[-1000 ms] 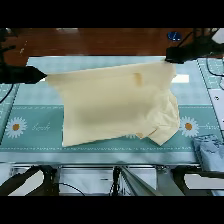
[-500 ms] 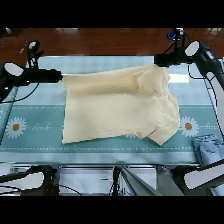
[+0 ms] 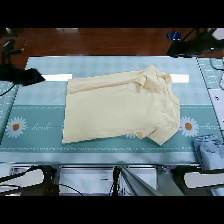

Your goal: Fold the shirts.

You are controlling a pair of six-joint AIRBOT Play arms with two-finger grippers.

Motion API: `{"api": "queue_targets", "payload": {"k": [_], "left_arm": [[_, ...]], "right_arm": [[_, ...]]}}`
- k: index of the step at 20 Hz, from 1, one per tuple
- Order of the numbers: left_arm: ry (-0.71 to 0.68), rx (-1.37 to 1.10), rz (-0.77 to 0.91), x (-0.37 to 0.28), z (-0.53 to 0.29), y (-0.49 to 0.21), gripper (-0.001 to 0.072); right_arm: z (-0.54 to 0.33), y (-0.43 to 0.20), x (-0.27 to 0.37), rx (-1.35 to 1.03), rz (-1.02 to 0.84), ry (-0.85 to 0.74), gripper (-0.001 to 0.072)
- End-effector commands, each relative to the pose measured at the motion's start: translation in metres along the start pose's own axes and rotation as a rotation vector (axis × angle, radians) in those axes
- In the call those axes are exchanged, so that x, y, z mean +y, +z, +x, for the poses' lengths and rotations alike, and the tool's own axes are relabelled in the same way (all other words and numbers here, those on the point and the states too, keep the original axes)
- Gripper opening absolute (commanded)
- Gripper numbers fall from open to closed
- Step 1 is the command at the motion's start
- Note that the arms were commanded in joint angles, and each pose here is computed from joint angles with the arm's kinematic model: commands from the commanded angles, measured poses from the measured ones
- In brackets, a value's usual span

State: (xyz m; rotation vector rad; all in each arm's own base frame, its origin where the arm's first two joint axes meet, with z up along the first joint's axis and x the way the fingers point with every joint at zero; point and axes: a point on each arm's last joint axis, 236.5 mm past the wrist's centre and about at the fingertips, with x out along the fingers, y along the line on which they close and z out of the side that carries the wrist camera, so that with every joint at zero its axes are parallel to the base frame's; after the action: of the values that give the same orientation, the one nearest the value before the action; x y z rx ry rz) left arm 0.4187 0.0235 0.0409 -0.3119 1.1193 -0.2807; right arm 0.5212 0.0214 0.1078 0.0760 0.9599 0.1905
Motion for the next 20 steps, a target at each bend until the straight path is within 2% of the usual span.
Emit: {"api": "queue_targets", "payload": {"k": [1,3,7,10,13,20], "left_arm": [[-0.112,0.278,-0.192,-0.001,-0.057,-0.100,0.0631],[-0.211,0.286,-0.309,-0.018,-0.047,-0.141,0.0686],[-0.304,0.487,-0.462,-0.042,-0.010,-0.239,0.0687],[-0.281,0.491,-0.531,-0.039,0.016,-0.266,0.0686],[-0.238,0.461,-0.525,-0.033,0.030,-0.267,0.0686],[-0.195,0.583,-0.479,-0.048,0.069,-0.284,0.0685]], "right_arm": [[-0.071,-0.069,-0.064,0.279,-0.022,-0.233,0.0502],[-0.068,-0.100,-0.073,0.343,0.059,-0.181,0.0502],[-0.039,-0.153,-0.067,0.432,0.155,-0.012,0.0503],[-0.027,-0.179,-0.064,0.478,0.193,0.054,0.0503],[-0.024,-0.187,-0.064,0.490,0.196,0.065,0.0501],[-0.027,-0.186,-0.058,0.488,0.201,0.087,0.0501]]}}
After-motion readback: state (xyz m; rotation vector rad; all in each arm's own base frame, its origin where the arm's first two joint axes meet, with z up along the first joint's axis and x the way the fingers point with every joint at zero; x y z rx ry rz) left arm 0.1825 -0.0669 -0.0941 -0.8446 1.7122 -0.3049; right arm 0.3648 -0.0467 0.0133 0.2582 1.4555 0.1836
